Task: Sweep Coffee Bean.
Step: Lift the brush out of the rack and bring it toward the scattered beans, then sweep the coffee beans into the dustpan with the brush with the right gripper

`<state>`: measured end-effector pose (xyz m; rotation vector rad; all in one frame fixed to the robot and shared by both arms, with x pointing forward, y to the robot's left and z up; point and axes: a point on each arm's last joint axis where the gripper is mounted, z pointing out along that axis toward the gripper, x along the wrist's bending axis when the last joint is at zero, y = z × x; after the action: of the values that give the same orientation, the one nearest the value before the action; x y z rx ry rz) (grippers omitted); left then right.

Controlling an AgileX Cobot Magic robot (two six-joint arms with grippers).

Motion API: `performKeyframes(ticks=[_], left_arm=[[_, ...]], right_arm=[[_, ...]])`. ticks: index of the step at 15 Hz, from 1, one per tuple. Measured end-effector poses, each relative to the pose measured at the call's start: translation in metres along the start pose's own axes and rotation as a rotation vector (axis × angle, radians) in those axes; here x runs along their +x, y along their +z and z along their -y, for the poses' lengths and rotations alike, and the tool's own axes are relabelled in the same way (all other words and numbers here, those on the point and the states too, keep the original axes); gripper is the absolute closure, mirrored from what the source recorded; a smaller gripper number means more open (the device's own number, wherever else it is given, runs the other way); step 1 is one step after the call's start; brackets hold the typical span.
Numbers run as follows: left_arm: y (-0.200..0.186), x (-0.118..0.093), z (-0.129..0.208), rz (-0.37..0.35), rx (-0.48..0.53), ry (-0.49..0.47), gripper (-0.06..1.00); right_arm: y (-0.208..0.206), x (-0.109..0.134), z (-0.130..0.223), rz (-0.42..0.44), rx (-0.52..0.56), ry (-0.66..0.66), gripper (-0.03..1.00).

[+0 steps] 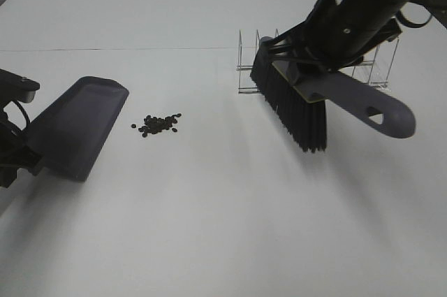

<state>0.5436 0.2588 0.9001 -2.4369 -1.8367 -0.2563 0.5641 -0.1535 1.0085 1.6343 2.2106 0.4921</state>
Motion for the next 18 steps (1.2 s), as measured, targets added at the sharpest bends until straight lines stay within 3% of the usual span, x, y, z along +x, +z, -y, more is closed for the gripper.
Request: performKeyframes(ticks=[6, 10, 14, 18], left_arm=[[0.014, -0.003, 0.001, 0.004, 0.056, 0.003, 0.62], [0.014, -0.003, 0.001, 0.014, 0.06, -0.009, 0.62], [0.025, -0.008, -0.001, 0.037, 0.102, -0.018, 0.62], [0.026, -0.01, -0.006, 0.042, 0.138, 0.005, 0.61]], right_arm=[[0.053, 0.07, -0.037, 0.084, 0.042, -0.222, 0.61], [0.094, 0.113, -0.055, 0.09, 0.064, -0.302, 0.61], [0.112, 0.141, -0.059, -0.012, 0.075, -0.31, 0.61], [0.122, 0.154, -0.055, -0.11, 0.088, -0.286, 0.61]])
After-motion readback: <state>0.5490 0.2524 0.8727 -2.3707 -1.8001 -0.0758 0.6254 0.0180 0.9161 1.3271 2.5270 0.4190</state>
